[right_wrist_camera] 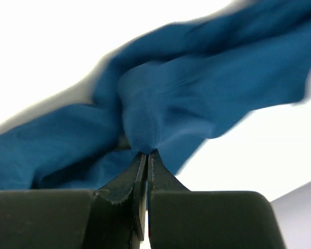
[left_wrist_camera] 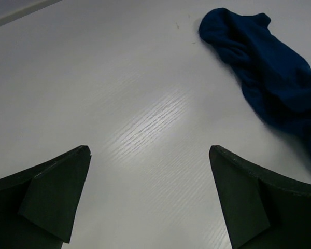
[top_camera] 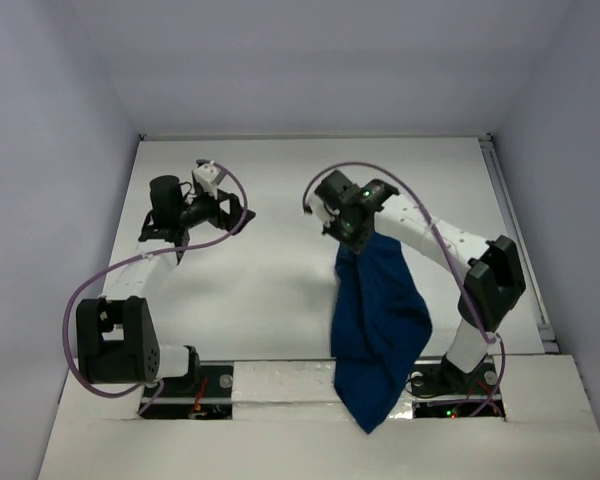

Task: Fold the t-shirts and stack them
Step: Move the tshirt to the center of the board, then flatten out the tshirt

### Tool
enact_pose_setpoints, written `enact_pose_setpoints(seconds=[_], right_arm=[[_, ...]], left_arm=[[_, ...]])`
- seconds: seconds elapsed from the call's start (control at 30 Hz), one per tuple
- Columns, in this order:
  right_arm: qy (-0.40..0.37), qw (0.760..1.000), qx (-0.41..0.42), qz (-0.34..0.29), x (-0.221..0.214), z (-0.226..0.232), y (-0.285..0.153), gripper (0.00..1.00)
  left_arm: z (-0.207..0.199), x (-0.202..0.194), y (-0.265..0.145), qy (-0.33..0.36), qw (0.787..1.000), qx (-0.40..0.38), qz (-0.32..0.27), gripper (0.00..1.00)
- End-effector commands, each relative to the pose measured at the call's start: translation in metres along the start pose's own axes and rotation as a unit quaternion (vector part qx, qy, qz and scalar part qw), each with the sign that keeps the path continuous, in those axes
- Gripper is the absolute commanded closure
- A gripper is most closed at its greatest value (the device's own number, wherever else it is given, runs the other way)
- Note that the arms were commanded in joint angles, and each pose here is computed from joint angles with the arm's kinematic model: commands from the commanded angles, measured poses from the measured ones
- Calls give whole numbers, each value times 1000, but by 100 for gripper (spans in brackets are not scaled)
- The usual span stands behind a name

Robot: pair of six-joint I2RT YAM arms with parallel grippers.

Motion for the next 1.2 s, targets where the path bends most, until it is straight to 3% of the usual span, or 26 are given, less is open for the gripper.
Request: enact_pose_setpoints(seconds=[0.0, 0.27, 0.43, 0.5, 0.63, 0.8, 1.03, 1.17], right_arm=[[63, 987, -131, -62, 11, -47, -66, 100], [98, 976, -170, -94, -11, -78, -97, 100], [131, 966, -201, -97, -53, -90, -119, 100], [134, 963, -206, -107, -67, -87, -132, 100], [150, 964, -209, -71, -95, -81, -124, 100], [195, 950, -236, -52, -130, -83, -130, 100], [186, 956, -207, -92, -137, -65, -131, 100], [183, 958, -190, -111, -135, -60, -134, 100]], left_arm=[[-19, 5, 17, 35, 999, -24, -7, 1], [-48, -2, 61, 60, 997, -55, 1, 1], [-66, 17, 99, 54, 995, -85, -27, 1], [-70, 12, 120, 38, 994, -100, -9, 1], [-100, 23, 166, 31, 989, -146, 0, 1], [-129, 2, 211, 36, 983, -180, 32, 1], [-147, -3, 254, 73, 976, -203, 33, 1], [-151, -20, 290, 87, 972, -205, 71, 1]])
Point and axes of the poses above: each gripper's point midway between its finger pads, its own y axis out along the fingers, its own z axis along the line the jaws close on, x = y × z, the point moved 8 cm from there along -y, back along the fingers, and after that the axes turned 15 degrees about -y, right-handed, at the moved point
